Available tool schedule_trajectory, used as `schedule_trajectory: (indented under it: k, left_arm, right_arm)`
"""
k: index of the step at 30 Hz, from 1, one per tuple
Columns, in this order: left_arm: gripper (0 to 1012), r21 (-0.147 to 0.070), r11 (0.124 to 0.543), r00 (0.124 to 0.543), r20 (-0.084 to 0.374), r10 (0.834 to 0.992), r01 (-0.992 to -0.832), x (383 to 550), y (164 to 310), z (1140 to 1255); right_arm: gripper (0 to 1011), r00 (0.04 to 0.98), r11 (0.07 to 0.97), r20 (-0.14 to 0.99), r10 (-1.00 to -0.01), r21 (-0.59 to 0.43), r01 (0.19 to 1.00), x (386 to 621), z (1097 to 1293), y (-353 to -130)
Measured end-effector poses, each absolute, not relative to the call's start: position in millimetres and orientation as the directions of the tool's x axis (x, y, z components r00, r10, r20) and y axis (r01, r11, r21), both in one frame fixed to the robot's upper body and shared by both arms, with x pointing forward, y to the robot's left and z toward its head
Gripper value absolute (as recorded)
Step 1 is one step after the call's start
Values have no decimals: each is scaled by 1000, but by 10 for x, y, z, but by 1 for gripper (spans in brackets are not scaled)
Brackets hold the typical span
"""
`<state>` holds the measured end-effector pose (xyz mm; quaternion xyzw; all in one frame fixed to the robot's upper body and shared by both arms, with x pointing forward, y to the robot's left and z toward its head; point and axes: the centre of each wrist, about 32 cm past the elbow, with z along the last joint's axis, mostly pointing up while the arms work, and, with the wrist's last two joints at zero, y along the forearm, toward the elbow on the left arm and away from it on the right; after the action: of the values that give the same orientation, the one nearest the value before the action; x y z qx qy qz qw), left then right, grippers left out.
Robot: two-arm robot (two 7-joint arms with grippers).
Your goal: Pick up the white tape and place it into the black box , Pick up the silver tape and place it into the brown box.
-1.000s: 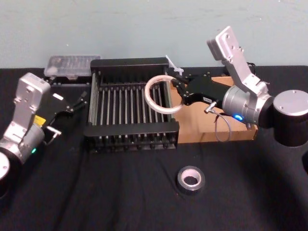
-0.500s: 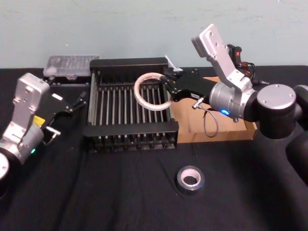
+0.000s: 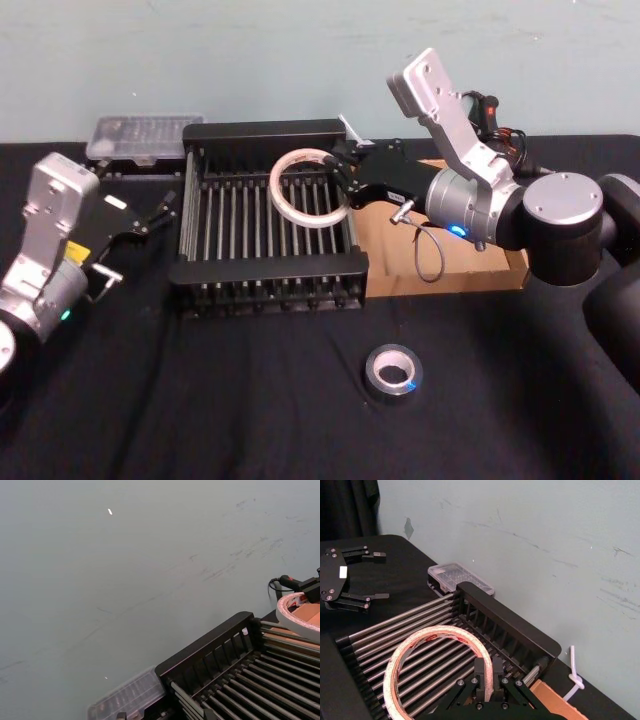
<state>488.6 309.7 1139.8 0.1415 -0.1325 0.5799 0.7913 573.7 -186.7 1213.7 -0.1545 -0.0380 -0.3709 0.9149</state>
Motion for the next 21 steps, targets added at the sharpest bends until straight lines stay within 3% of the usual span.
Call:
schedule_trajectory:
  k: [4,8,21]
  left_arm:
    - [1001,70,287,292,374,880,-955,4886,3097,11398]
    - [1001,70,287,292,374,880,-955,4886,3097,11398]
    - [1001,70,287,292,374,880,-955,4886,3097,11398]
  right_arm:
    - [97,722,677,184,-667,-256,691,5734,12136,-1870]
    - [176,721,676,183,-668,-256,691,5732,12137,-1873]
    - [589,721,675,182,-669,-257,691,5729,12138,-1877]
